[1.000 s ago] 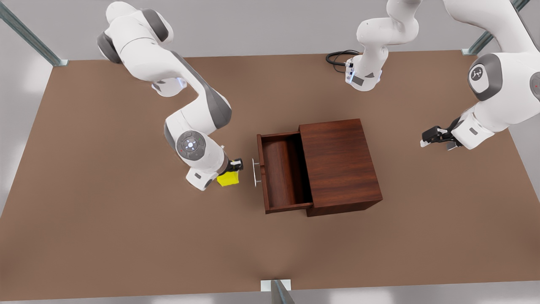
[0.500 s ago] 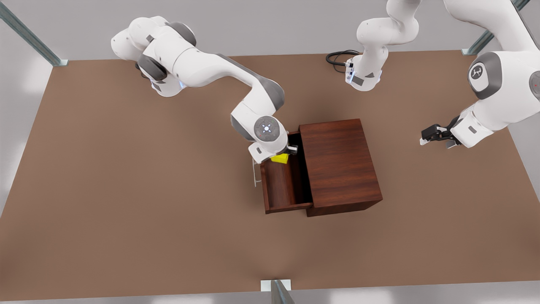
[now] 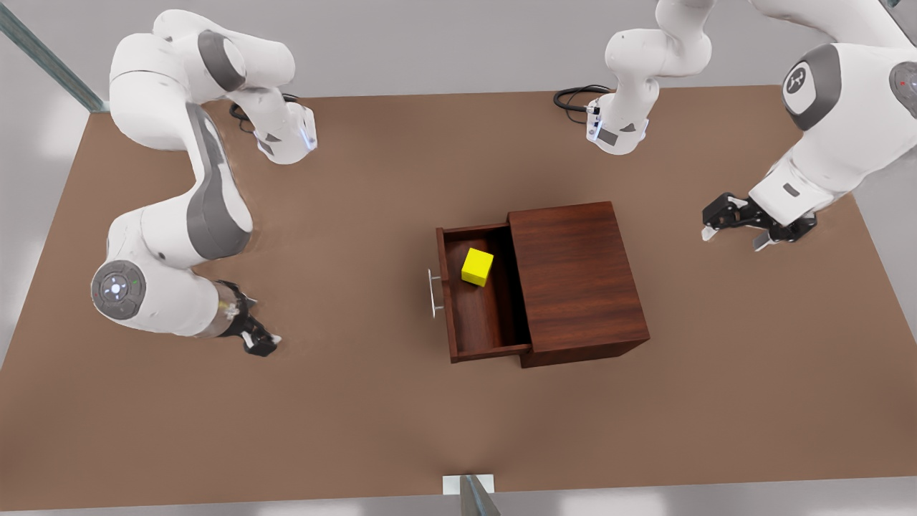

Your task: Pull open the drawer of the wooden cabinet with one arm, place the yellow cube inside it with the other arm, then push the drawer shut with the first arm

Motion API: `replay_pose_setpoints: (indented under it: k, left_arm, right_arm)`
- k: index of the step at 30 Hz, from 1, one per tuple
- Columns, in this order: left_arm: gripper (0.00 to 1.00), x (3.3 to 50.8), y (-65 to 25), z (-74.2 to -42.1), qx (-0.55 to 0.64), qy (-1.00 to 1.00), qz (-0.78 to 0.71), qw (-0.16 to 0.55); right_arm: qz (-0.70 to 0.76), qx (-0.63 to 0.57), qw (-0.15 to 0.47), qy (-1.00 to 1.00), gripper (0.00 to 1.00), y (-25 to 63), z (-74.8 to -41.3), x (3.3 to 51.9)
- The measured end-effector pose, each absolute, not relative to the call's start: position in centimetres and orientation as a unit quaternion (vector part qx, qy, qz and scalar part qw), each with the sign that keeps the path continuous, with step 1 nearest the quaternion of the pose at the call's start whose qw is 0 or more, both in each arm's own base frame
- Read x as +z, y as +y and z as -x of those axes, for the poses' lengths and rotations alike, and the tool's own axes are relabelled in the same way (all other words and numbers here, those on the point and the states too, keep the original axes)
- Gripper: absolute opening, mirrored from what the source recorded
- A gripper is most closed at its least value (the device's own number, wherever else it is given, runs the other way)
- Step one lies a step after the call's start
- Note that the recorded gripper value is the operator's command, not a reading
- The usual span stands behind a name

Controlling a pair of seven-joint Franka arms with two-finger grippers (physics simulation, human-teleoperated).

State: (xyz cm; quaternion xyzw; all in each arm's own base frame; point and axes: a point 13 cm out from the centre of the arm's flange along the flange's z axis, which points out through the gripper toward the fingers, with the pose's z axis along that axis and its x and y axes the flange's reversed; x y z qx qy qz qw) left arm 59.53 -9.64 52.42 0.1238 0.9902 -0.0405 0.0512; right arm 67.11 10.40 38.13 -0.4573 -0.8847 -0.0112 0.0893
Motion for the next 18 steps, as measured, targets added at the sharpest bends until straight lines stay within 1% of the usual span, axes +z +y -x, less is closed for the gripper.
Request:
replay_pose_setpoints:
  k: [1,2,3,4,5,7,9,11,14,16,18]
  left_arm:
    - [1.0,53.5,-15.3,-59.3,-0.039,0.986,-0.153,0.059]
    - [1.0,54.5,-22.2,-58.5,-0.039,0.979,-0.189,0.067]
    - [1.0,55.1,-29.4,-57.0,-0.041,0.971,-0.223,0.073]
    - [1.0,54.7,-35.7,-55.8,-0.044,0.966,-0.242,0.077]
    - [1.0,53.4,-40.7,-54.6,-0.046,0.965,-0.246,0.075]
    - [1.0,48.2,-49.5,-51.8,-0.038,0.968,-0.241,0.065]
    - [1.0,42.7,-56.2,-49.8,-0.021,0.972,-0.223,0.072]
    - [1.0,38.2,-60.2,-49.1,-0.01,0.977,-0.193,0.092]
    - [1.0,33.0,-65.0,-48.5,-0.01,0.98,-0.151,0.13]
    - [1.0,30.6,-66.8,-48.5,-0.017,0.982,-0.12,0.148]
    - [1.0,28.7,-67.3,-49.6,-0.022,0.982,-0.085,0.166]
  right_arm:
    - [0.461,0.01,0.097,-0.882,1.0,5.4,-65.3,38.0]
    - [0.454,0.033,0.106,-0.884,1.0,2.1,-62.5,37.6]
    - [0.44,0.051,0.113,-0.889,1.0,0.4,-59.6,37.0]
    - [0.422,0.062,0.116,-0.897,1.0,-0.3,-57.6,36.3]
    - [0.402,0.067,0.117,-0.906,1.0,-0.6,-56.6,35.8]
    - [0.363,0.067,0.117,-0.922,1.0,-0.8,-56.3,35.1]
    - [0.33,0.062,0.111,-0.935,1.0,-1.0,-56.7,35.1]
    - [0.297,0.057,0.108,-0.947,1.0,-0.9,-57.1,35.1]
    - [0.257,0.051,0.105,-0.959,1.0,-1.0,-57.6,35.1]
    - [0.233,0.048,0.105,-0.966,1.0,-1.0,-57.8,35.3]
    - [0.211,0.046,0.107,-0.971,1.0,-1.0,-57.9,35.1]
